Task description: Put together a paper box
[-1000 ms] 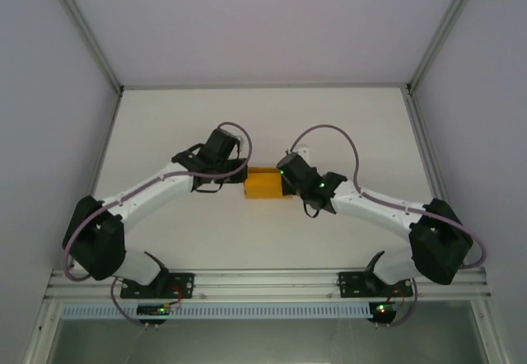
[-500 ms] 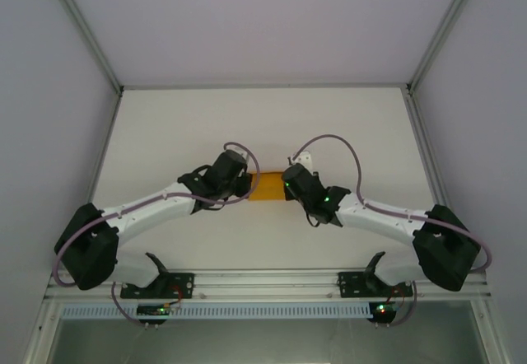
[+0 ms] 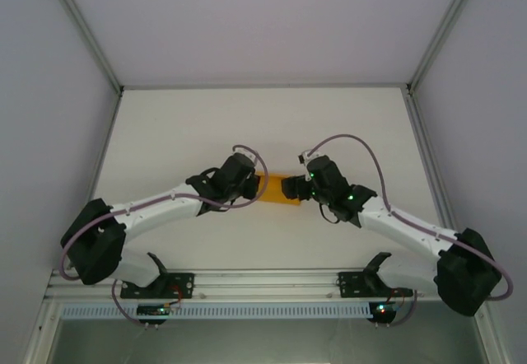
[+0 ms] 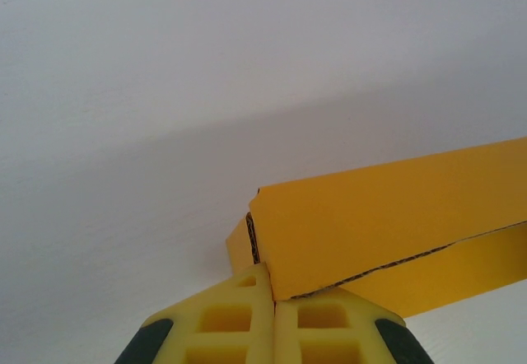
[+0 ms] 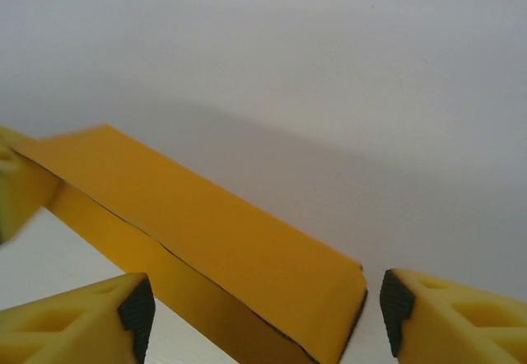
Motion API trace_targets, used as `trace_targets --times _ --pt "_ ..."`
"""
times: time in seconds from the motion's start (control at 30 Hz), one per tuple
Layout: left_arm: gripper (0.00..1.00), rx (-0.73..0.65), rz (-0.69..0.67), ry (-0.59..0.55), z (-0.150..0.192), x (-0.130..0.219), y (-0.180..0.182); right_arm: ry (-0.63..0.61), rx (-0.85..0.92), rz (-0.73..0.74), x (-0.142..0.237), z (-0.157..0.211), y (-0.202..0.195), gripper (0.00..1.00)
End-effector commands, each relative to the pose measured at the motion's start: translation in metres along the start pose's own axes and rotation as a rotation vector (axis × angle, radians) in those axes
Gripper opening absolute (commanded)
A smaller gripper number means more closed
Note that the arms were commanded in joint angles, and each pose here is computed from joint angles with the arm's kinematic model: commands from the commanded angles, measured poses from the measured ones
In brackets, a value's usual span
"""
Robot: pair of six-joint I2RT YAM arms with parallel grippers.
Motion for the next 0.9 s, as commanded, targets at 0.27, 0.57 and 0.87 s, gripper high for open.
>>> trace_targets --times 0.27,0.57,0.87 --pt "0.0 -0.092 -0.123 0.262 0.061 -0.009 0.029 0.029 -0.188 0.118 0.014 0.011 -0.04 0.87" --pt "0.01 -0.13 -0.099 0.259 0.053 -0.006 0.021 0.147 -0.336 0.112 -0.013 0.071 -0.057 0.72" --pt "0.52 -0.245 0.079 0.24 0.019 0.037 -0.018 0.167 -0.407 0.129 -0.014 0.096 -0.056 0.67"
Point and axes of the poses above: each hand's point on the last joint's axis, 136 mm out from that joint toward the fingers, its own x axis back along the fingers, its own y axis along the line the jaws close on, z = x × y, the point moved 4 cm from there along x, back along the fingers, and after that the axes turned 13 degrees about x, right-handed, at the moved point
